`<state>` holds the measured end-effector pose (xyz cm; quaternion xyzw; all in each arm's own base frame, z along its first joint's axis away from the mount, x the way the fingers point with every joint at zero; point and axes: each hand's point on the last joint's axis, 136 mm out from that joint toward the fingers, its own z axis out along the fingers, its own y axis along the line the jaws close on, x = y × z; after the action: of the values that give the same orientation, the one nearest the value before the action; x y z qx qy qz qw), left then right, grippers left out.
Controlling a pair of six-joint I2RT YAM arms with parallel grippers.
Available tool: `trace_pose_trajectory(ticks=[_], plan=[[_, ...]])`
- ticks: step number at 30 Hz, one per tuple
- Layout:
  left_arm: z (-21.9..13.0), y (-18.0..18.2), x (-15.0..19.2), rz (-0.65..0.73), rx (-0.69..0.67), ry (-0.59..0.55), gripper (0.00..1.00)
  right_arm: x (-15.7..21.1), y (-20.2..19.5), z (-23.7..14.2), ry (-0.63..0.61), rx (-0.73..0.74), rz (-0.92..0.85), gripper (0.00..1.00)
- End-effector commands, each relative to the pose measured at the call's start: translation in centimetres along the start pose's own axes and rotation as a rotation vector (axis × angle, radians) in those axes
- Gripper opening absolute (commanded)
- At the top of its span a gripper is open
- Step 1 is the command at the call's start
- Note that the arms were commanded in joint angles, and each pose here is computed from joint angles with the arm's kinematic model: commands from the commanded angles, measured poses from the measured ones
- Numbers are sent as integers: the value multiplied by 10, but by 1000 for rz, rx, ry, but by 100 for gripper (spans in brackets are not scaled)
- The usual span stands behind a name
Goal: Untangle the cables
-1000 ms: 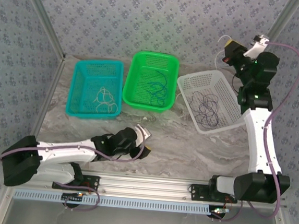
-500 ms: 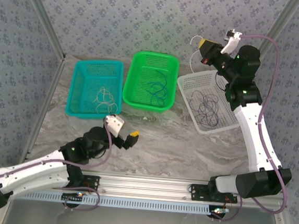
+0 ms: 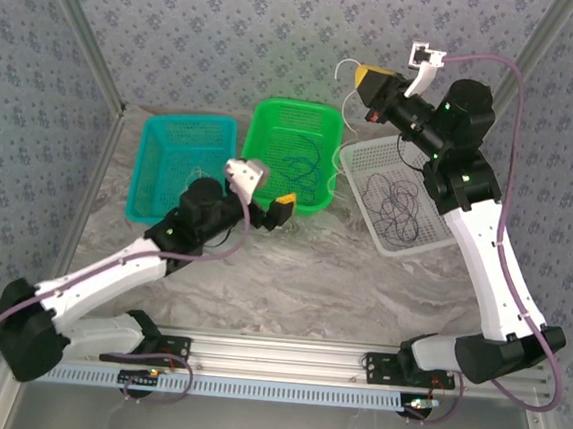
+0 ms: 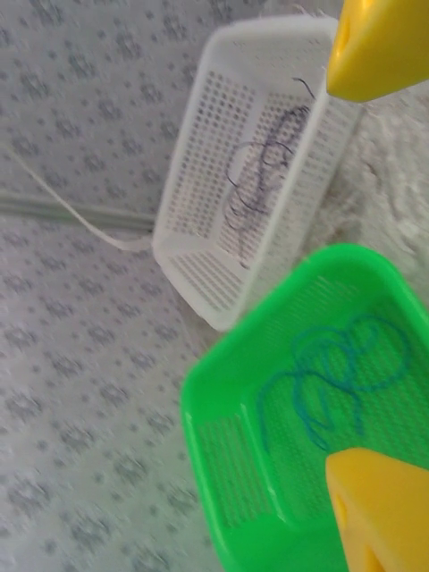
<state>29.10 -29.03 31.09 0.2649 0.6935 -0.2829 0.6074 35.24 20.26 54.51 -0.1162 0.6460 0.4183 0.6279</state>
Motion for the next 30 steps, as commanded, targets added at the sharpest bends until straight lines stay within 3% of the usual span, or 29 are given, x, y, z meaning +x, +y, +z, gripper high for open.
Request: trace_pose_trajectory(ticks=[1,8,11,12,16,19,26,30], plan=[[18,-17,-45,46,107,-124,99,-24,26,-12,-51,-37,-48,0],[70,-20,-51,12,181,-123,99,-23,47,-12,-52,-88,-36,0],[86,-21,-48,-8,206,-111,90,-20,50,-11,-46,-102,-29,0],[89,-22,-47,-10,213,-107,82,-21,51,-11,-47,-104,-30,0],[95,-18,-42,-11,205,-66,23,-19,50,-13,-38,-93,-40,0],[88,-11,-41,6,170,-41,0,-14,38,-13,-23,-37,-52,0],[51,60,-44,20,-86,21,0,31,-9,9,83,69,7,3],[23,90,-36,23,-143,98,0,62,-40,44,159,104,115,4]])
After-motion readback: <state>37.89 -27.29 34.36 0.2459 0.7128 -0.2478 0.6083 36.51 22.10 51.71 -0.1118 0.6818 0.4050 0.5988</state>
